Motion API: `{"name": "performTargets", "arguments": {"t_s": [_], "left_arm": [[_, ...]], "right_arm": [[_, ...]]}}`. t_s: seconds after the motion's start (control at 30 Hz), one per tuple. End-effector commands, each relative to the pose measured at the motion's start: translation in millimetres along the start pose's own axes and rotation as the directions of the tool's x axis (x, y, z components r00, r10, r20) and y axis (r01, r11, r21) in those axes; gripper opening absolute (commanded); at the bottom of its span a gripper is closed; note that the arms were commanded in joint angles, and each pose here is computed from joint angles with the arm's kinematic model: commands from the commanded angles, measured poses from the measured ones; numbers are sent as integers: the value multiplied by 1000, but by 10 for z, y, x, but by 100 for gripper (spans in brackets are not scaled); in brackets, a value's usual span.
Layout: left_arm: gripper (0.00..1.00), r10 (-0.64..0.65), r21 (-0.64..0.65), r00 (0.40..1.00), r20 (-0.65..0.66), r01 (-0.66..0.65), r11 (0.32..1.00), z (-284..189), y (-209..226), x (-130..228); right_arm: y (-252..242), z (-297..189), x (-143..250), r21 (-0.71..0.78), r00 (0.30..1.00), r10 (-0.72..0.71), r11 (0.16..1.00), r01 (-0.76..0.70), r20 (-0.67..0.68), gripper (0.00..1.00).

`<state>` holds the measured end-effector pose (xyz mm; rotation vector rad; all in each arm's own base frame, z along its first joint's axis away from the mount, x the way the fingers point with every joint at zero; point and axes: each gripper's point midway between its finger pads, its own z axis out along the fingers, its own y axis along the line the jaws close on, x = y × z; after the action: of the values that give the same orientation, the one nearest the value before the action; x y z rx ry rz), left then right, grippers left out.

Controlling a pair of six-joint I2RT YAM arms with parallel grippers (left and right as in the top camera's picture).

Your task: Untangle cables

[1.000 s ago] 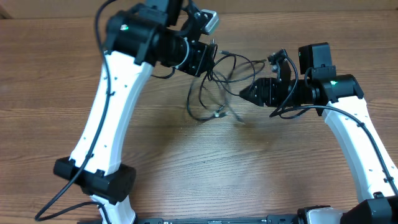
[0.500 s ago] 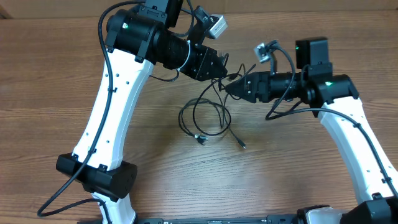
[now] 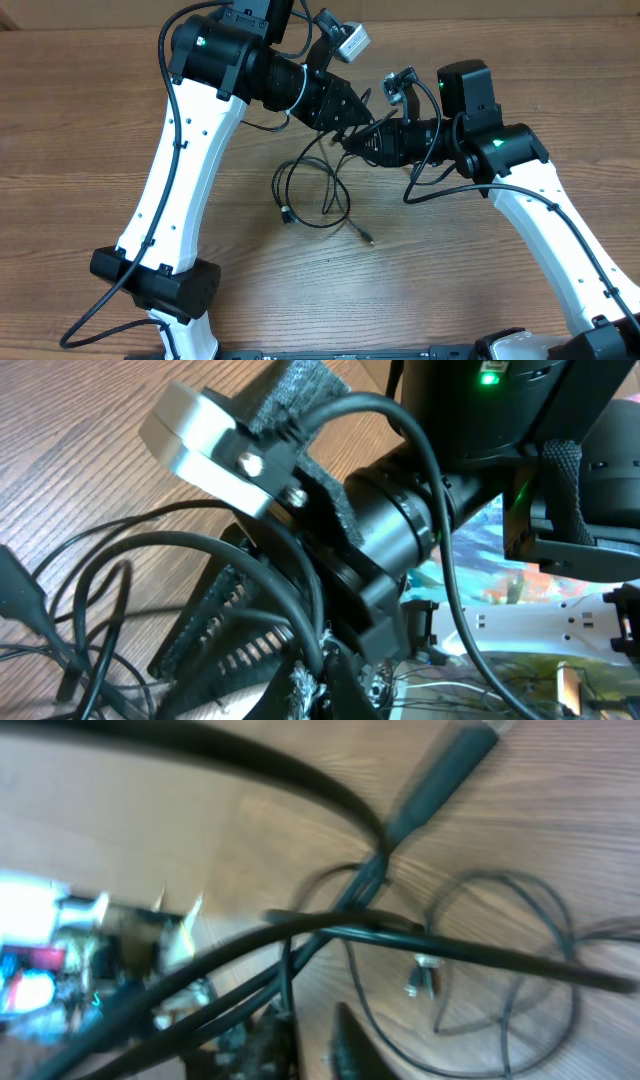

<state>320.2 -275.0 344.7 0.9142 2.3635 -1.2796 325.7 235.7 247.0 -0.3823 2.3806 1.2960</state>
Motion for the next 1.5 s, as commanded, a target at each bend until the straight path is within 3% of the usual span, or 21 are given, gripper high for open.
{"name": "performTargets", "arguments": {"t_s": [0.0, 0.2, 0.37, 0.53, 0.7, 0.9, 1.1, 1.27, 1.37, 1.4, 1.47], "left_arm": [[4, 39, 31, 999, 8, -39, 999, 1, -49, -18], [4, -14, -101, 1000, -4, 13, 995, -128, 266, 43], [4, -73, -199, 997, -6, 70, 977, -291, 528, 120], [4, -110, -235, 994, 13, 110, 966, -450, 689, 154], [4, -142, -256, 989, 33, 145, 956, -620, 827, 203], [4, -200, -281, 978, 65, 210, 936, -870, 1010, 296], [5, -226, -255, 970, 93, 243, 936, -974, 1034, 311], [4, -180, -186, 979, 101, 196, 963, -945, 915, 250], [4, -145, -137, 984, 106, 159, 978, -918, 821, 211], [4, -142, -134, 984, 105, 156, 979, -911, 813, 208], [4, -140, -146, 986, 95, 153, 977, -893, 819, 220]], "right_arm": [[-276, -25, -53, 159, 993, 103, 981, -111, 57, 4], [-562, -94, 36, 312, 983, 168, 932, -185, 78, 4], [-926, -264, 148, 497, 947, 278, 806, -322, 162, 4], [-1088, -378, 222, 585, 939, 289, 735, -344, 189, 4], [-1321, -605, 304, 686, 918, 308, 613, -392, 250, 4], [-1543, -882, 362, 719, 881, 354, 516, -465, 315, 4], [-1712, -1121, 419, 689, 796, 434, 418, -592, 421, 4], [-1686, -1084, 399, 674, 799, 441, 444, -590, 409, 4], [-1536, -903, 315, 631, 860, 413, 589, -504, 300, 4], [-1465, -834, 279, 607, 889, 384, 653, -453, 250, 11], [-1351, -741, 243, 565, 933, 319, 744, -356, 166, 41]]}}
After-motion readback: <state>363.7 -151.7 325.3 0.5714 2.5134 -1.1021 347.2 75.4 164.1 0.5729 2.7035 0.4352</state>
